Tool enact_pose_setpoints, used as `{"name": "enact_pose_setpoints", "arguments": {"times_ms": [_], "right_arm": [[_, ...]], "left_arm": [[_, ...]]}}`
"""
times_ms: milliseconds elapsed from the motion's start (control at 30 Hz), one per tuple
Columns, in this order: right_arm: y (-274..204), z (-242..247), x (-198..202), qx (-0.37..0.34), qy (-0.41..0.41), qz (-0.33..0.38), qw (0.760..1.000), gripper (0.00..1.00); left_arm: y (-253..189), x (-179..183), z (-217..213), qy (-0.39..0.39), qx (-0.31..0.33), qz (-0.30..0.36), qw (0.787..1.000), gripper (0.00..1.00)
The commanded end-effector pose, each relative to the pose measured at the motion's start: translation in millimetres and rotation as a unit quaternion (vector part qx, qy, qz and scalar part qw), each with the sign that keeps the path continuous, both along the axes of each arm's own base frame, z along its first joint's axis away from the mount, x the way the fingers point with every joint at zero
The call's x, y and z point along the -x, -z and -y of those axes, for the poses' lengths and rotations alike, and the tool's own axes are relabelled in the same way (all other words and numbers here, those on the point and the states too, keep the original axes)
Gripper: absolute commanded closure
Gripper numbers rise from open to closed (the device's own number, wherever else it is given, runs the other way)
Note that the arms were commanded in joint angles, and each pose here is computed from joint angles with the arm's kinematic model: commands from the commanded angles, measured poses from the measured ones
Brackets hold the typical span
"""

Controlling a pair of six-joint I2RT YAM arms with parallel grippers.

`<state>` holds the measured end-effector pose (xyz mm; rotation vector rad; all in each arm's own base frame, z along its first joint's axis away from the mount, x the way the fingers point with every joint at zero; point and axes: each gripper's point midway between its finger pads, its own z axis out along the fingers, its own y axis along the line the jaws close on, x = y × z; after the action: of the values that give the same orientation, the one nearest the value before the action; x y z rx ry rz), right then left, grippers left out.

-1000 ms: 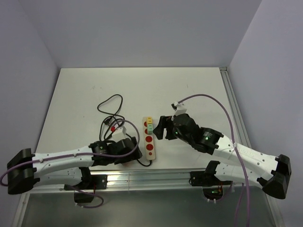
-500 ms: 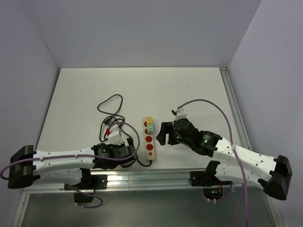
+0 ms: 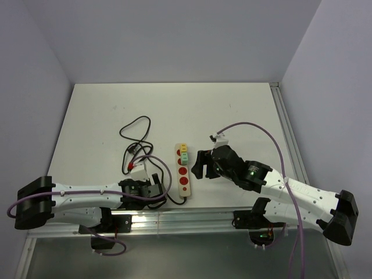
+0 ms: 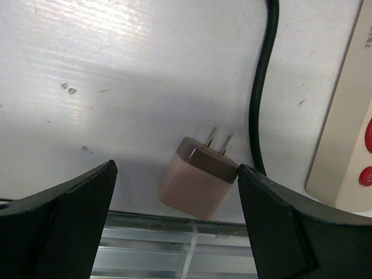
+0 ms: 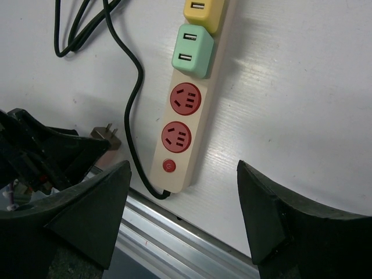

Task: Insert the plug

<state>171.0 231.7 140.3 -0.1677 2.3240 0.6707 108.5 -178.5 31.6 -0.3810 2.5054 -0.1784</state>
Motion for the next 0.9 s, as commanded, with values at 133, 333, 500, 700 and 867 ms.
{"name": "enact_pose_setpoints", "arguments": {"times_ms": [133, 333, 500, 700, 867], "right_arm": [[-0.7, 3.3, 0.6, -0.008, 0.007, 0.000, 1.000, 0.20], [0.3, 2.3, 0.9, -0.011, 0.006, 0.000, 1.000, 0.20], [3.7, 0.3, 0.1, -0.006, 0.004, -0.004, 1.000, 0.20], [2.5, 0.4, 0.1, -0.007, 0.004, -0.003, 1.000, 0.21], [4.0, -0.4, 1.3, -0.010, 0.001, -0.004, 1.000, 0.21]], "left_arm": [[-2.7, -9.7, 19.0, 0.022, -0.003, 0.022, 1.000, 0.12], [5.1, -6.1, 25.7, 0.035, -0.007, 0.008, 0.999, 0.13], [7.2, -3.7, 26.9, 0.035, 0.004, 0.003, 0.999, 0.15], [10.3, -0.9, 26.5, 0.037, 0.014, -0.002, 0.999, 0.29], [6.8, -2.1, 28.3, 0.035, 0.040, 0.007, 0.999, 0.67]]}}
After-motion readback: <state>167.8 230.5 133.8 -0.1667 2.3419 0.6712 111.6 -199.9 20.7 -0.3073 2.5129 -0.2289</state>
